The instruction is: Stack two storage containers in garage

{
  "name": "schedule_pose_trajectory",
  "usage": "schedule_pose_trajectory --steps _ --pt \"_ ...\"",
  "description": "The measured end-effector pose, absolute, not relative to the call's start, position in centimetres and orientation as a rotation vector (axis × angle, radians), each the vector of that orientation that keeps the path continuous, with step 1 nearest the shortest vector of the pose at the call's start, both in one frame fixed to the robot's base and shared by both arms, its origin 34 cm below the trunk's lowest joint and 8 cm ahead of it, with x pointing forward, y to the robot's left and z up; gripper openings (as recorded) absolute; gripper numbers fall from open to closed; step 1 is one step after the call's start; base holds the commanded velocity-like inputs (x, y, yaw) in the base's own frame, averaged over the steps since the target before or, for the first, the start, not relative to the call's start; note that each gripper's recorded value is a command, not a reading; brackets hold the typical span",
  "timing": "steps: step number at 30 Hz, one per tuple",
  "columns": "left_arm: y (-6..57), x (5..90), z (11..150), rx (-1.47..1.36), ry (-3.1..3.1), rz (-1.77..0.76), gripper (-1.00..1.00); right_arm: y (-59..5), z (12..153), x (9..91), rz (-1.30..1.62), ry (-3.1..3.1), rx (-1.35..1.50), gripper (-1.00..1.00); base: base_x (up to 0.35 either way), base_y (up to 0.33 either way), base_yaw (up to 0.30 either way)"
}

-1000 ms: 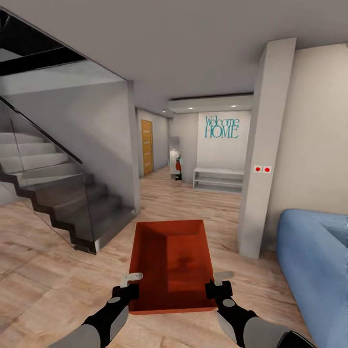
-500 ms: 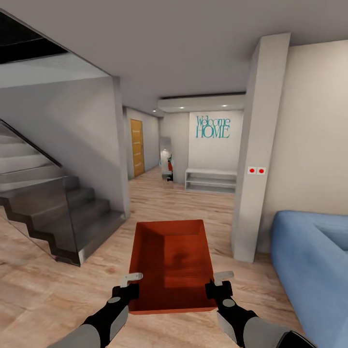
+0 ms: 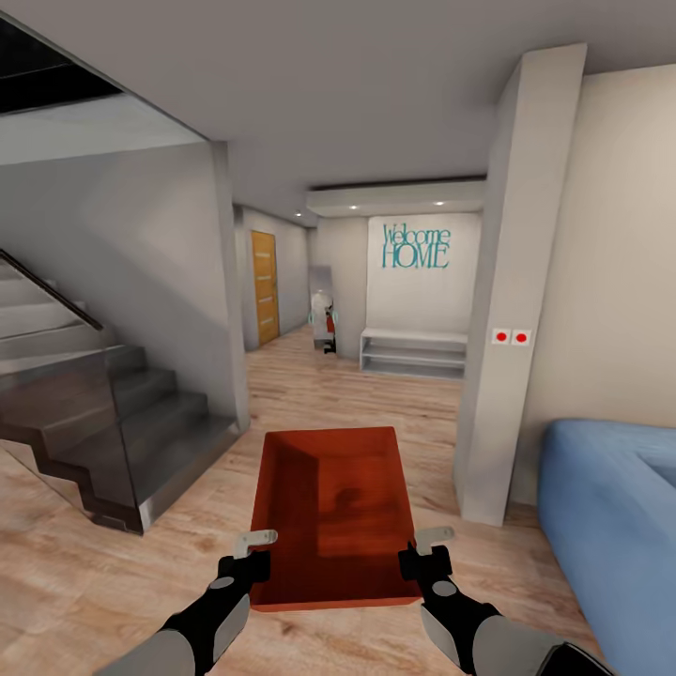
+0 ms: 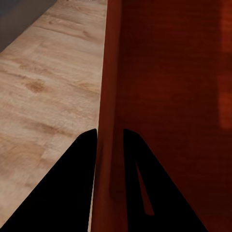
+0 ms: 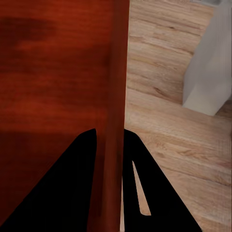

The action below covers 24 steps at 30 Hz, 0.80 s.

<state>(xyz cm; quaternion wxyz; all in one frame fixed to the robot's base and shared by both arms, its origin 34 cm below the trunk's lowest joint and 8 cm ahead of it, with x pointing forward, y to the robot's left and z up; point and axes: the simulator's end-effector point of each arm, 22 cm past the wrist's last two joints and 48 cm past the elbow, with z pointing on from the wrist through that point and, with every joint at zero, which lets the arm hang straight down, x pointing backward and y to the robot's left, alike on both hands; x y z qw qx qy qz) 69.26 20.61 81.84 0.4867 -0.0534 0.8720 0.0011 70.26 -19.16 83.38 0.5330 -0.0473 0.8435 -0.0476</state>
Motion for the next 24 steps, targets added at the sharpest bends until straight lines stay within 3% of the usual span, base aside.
schedule_pose_trajectory --steps 24 --pt "20.63 69.27 81.86 -0.13 2.12 0.002 -1.0 -19.13 83.41 70.27 -0.113 2.01 -0.113 -1.0 0.32 0.0 0.0"
